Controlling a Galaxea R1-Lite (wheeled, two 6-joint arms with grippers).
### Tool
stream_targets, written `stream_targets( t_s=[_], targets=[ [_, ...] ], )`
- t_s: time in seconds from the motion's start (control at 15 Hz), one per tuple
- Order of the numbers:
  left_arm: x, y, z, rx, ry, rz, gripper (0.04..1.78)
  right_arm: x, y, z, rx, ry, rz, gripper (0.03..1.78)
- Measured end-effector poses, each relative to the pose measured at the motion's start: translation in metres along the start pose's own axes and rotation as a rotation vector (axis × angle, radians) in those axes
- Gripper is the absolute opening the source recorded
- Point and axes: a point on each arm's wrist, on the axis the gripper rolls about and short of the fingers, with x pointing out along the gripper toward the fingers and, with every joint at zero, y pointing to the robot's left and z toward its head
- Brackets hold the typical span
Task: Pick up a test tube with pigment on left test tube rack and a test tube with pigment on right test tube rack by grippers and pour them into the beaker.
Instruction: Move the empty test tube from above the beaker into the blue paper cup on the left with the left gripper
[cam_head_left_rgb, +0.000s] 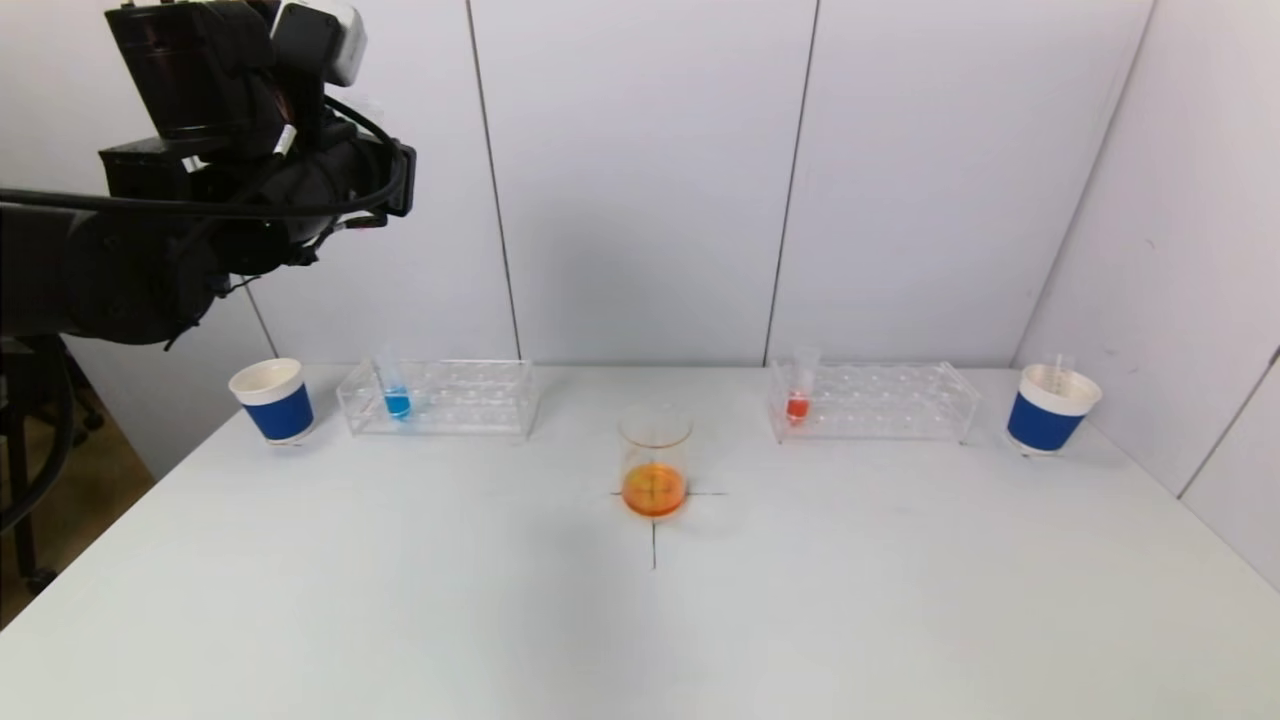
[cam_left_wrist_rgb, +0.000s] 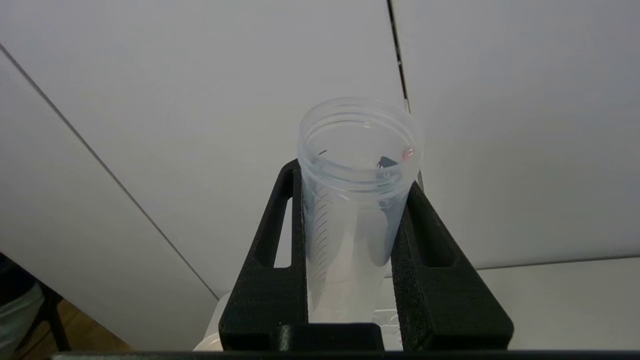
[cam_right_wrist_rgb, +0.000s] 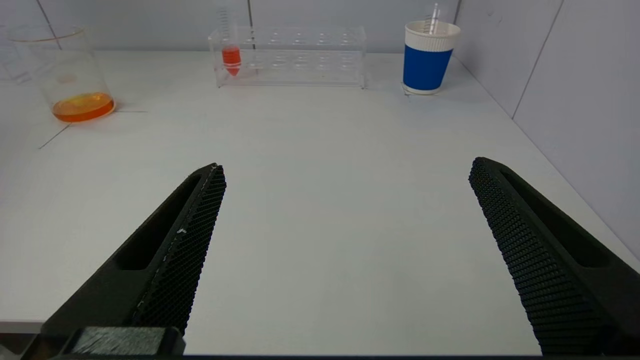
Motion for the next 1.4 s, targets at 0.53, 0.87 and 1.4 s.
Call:
stream_targets(
  t_s=[0.53,0.87,1.4],
  targets=[
    [0.009,0.059,-0.036,-0.114,0.097,0.177,0.49,0.0,0.0,0.0,0.0,0.0,0.0,1.77],
    [0.023,0.088,-0.065,-0.132,0.155,0.264,0.49,0.0,0.0,0.0,0.0,0.0,0.0,1.77],
    [0.054,0.106,-0.119,-0.153,0.193,0.342,0.49,0.0,0.0,0.0,0.0,0.0,0.0,1.77]
  ],
)
